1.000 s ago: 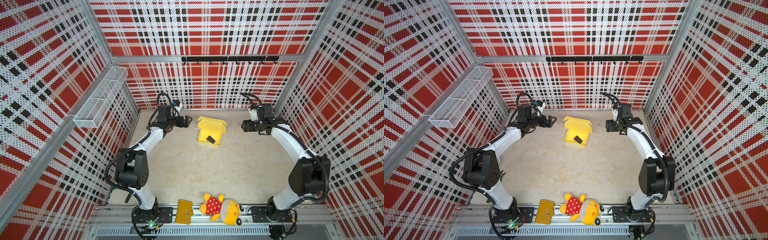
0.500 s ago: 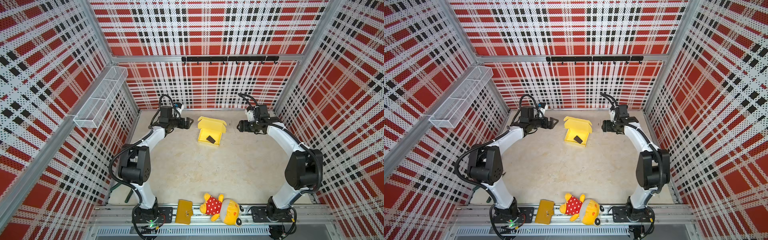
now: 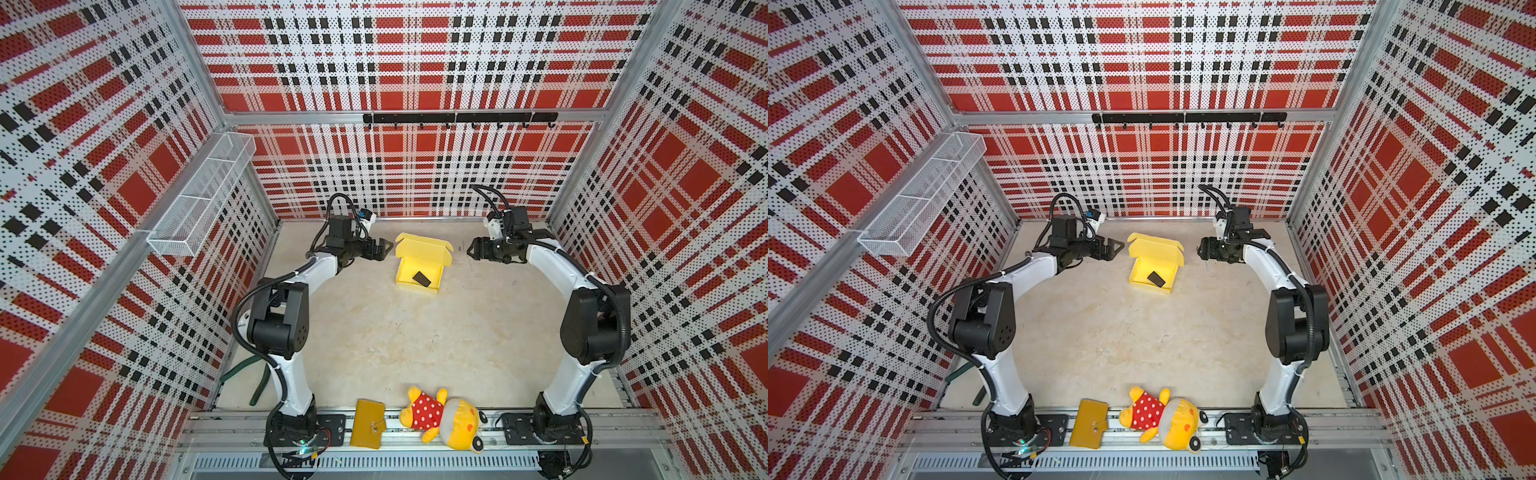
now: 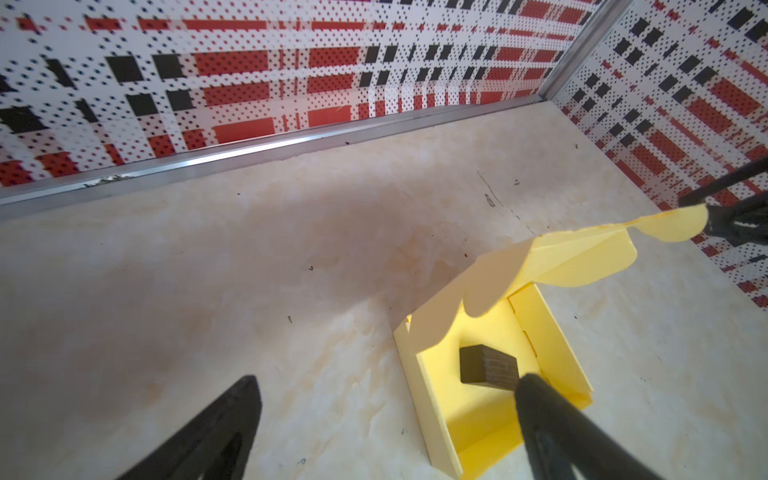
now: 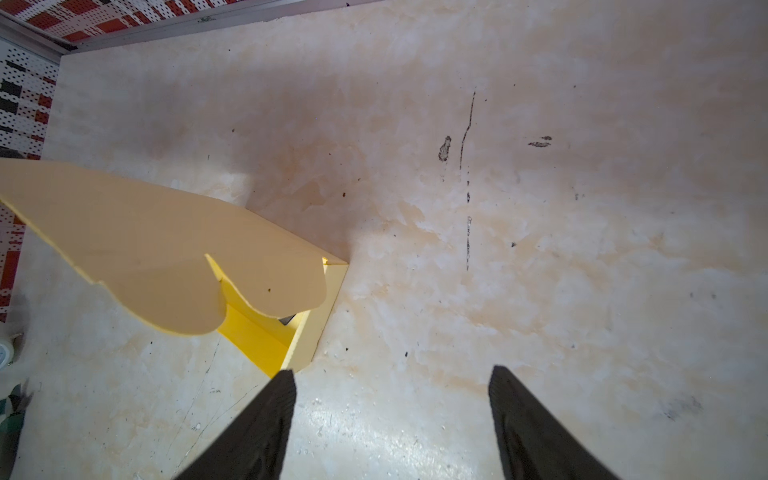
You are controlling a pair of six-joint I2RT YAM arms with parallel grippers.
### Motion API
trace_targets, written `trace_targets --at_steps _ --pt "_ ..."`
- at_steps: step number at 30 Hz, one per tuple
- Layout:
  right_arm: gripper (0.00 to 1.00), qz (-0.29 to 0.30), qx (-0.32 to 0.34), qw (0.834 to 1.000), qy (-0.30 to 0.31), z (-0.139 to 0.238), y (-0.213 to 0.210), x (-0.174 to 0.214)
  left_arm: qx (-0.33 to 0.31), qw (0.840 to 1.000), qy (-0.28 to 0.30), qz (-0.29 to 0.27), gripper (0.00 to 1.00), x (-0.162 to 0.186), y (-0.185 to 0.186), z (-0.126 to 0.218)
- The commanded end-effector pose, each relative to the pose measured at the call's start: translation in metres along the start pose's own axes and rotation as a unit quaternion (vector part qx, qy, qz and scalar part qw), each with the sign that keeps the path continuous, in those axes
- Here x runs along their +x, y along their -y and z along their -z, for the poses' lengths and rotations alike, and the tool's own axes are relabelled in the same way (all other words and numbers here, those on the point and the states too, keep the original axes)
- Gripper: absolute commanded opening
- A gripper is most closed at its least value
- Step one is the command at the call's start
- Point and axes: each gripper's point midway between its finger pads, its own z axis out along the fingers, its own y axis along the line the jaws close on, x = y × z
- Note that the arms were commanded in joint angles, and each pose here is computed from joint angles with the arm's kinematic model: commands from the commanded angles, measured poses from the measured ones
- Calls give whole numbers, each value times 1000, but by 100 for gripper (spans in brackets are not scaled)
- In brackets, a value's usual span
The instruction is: Fold the paper box
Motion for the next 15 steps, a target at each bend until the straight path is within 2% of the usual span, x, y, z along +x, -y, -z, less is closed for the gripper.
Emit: trace_targets --at_steps 1,7,15 --pt "76 -11 -34 999 16 -8 -9 -13 26 999 10 -25 96 -6 15 -15" --pt "75 -29 -60 998 2 -27 -15 -4 49 998 17 -23 90 -6 21 -36" --pt "75 -48 -67 997 -6 -36 -16 13 54 998 11 0 73 -2 18 -44"
